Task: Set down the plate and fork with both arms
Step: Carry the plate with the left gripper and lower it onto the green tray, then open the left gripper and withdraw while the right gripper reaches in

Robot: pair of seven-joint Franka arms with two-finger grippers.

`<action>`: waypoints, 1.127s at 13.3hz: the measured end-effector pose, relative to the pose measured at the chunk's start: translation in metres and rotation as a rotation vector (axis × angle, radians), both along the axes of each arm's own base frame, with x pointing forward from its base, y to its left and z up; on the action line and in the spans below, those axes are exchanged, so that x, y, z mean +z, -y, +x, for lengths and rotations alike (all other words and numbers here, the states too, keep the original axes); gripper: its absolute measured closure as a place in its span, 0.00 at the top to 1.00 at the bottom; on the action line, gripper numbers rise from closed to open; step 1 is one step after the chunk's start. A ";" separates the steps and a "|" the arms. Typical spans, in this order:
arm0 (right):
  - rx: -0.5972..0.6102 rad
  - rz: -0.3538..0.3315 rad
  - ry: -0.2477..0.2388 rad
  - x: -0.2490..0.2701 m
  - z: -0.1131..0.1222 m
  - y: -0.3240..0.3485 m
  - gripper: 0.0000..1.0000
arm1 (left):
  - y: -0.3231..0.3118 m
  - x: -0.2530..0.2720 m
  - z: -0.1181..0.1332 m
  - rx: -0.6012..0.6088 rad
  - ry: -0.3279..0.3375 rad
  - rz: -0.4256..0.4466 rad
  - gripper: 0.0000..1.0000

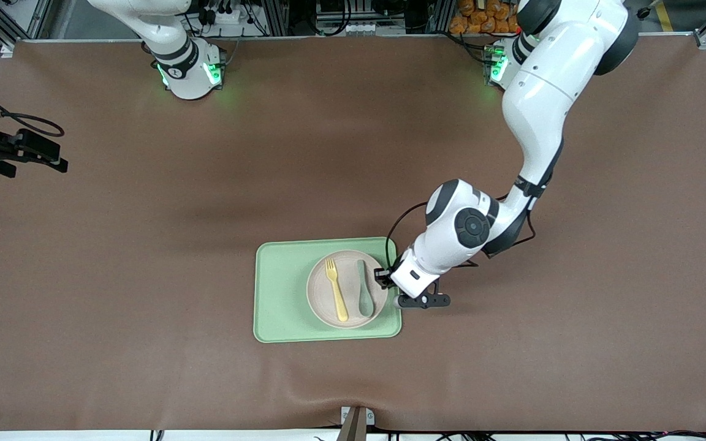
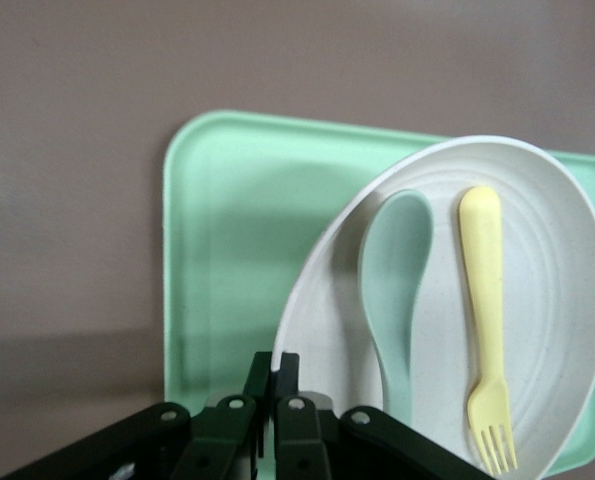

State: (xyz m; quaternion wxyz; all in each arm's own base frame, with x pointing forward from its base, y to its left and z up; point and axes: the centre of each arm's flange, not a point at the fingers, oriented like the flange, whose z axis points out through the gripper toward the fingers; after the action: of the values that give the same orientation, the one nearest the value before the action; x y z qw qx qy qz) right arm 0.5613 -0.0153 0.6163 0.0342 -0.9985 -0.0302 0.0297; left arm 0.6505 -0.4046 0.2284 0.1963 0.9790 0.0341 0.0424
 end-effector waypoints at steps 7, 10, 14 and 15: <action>-0.001 0.012 -0.005 -0.003 0.002 -0.001 1.00 | 0.015 -0.036 -0.015 -0.022 -0.029 0.012 0.05; -0.003 0.013 -0.005 -0.005 0.004 0.000 1.00 | 0.011 -0.030 -0.008 -0.006 -0.008 0.001 0.24; 0.006 0.029 -0.032 -0.026 0.015 -0.006 1.00 | -0.009 0.024 0.017 0.028 0.054 -0.021 0.70; 0.015 0.047 -0.045 -0.034 0.018 -0.014 1.00 | -0.022 0.051 0.024 0.036 0.058 -0.016 0.81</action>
State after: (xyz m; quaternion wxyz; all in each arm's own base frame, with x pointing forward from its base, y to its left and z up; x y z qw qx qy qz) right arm 0.5798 -0.0014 0.5825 0.0582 -0.9963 -0.0378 0.0515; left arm 0.6749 -0.3826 0.2790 0.2042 0.9750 0.0463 0.0739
